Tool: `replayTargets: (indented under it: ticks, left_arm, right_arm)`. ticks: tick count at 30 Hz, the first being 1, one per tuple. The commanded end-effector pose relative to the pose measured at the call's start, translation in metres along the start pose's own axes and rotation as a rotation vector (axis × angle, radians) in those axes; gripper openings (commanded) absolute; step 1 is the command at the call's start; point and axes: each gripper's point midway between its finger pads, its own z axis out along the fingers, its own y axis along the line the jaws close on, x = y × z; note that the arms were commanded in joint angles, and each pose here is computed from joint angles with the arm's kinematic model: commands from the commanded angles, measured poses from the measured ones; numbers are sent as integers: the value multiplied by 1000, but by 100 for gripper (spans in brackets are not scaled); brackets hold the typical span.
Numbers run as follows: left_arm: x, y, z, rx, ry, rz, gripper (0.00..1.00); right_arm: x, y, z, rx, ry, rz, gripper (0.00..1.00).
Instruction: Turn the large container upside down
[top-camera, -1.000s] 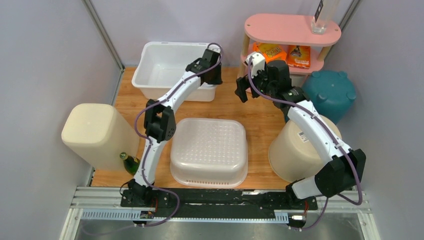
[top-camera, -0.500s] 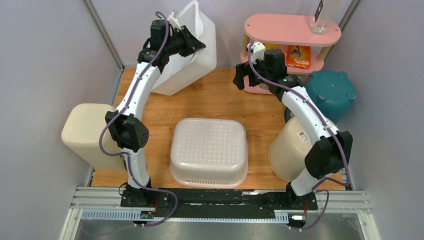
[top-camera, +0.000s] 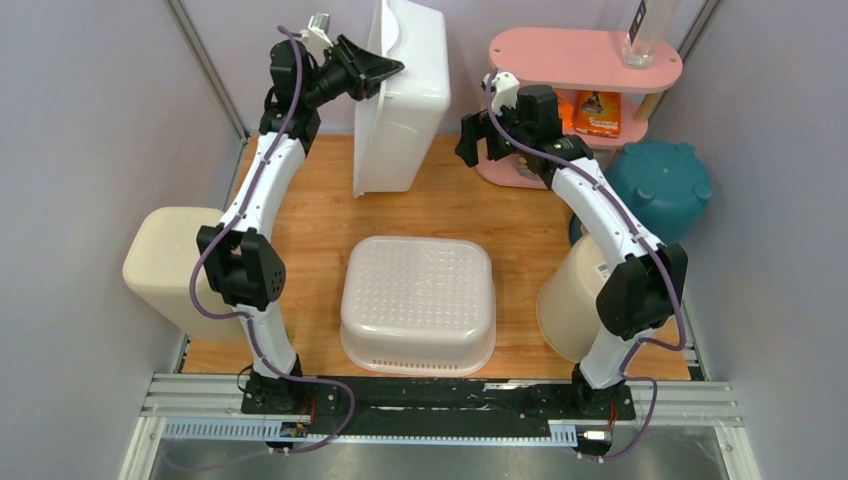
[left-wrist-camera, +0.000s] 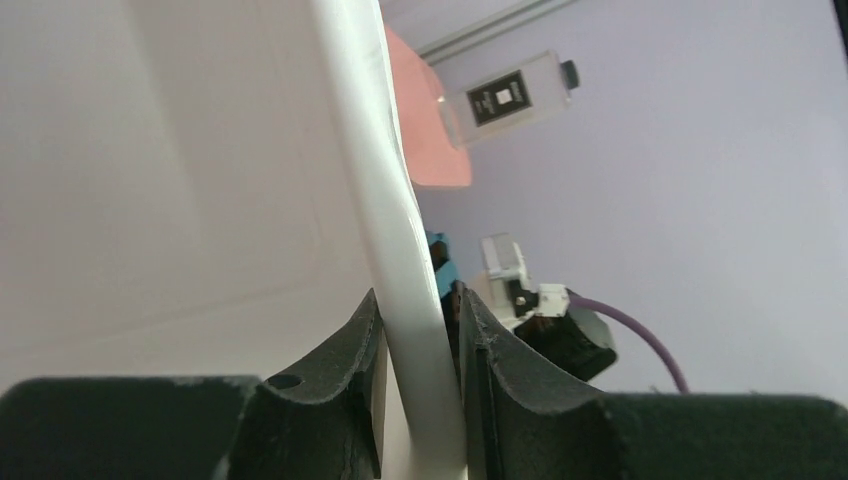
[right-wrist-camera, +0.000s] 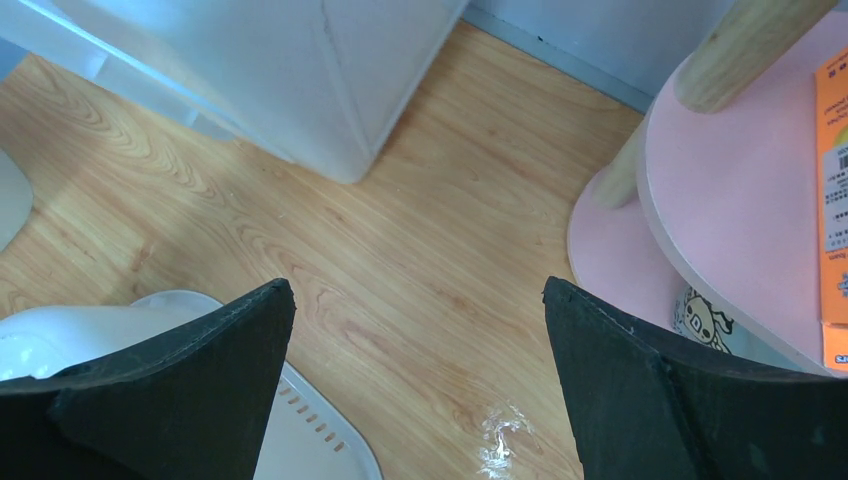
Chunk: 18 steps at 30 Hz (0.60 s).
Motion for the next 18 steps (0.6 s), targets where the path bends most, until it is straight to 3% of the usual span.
replayTargets:
  ticks: [1, 4, 6, 8, 9, 10, 12, 18]
  left_arm:
    - [-8, -153, -57, 420, -35, 248, 0]
    - [-22, -175, -82, 446, -78, 256, 0]
    - [-44, -169, -103, 398, -130, 277, 0]
    - [-62, -135, -119, 291, -169, 211, 0]
    - [-65, -92, -118, 182, -169, 81, 0]
    - [-74, -73, -132, 125, -204, 36, 0]
    - [-63, 6, -145, -2, -192, -142, 0]
    - [-34, 113, -192, -114, -248, -347, 0]
  right_arm:
    - [-23, 5, 3, -13, -56, -39, 99]
    - [-26, 3, 3, -5, -60, -59, 99]
    - [-29, 4, 6, -11, -65, -65, 99]
    - [-31, 4, 10, -17, -68, -61, 99]
    - [-32, 3, 12, -18, -70, -55, 99]
    - [-33, 4, 14, -25, -70, -49, 98]
    - [-33, 5, 20, -34, -70, -35, 99]
    - [-30, 8, 28, -63, -63, -5, 98]
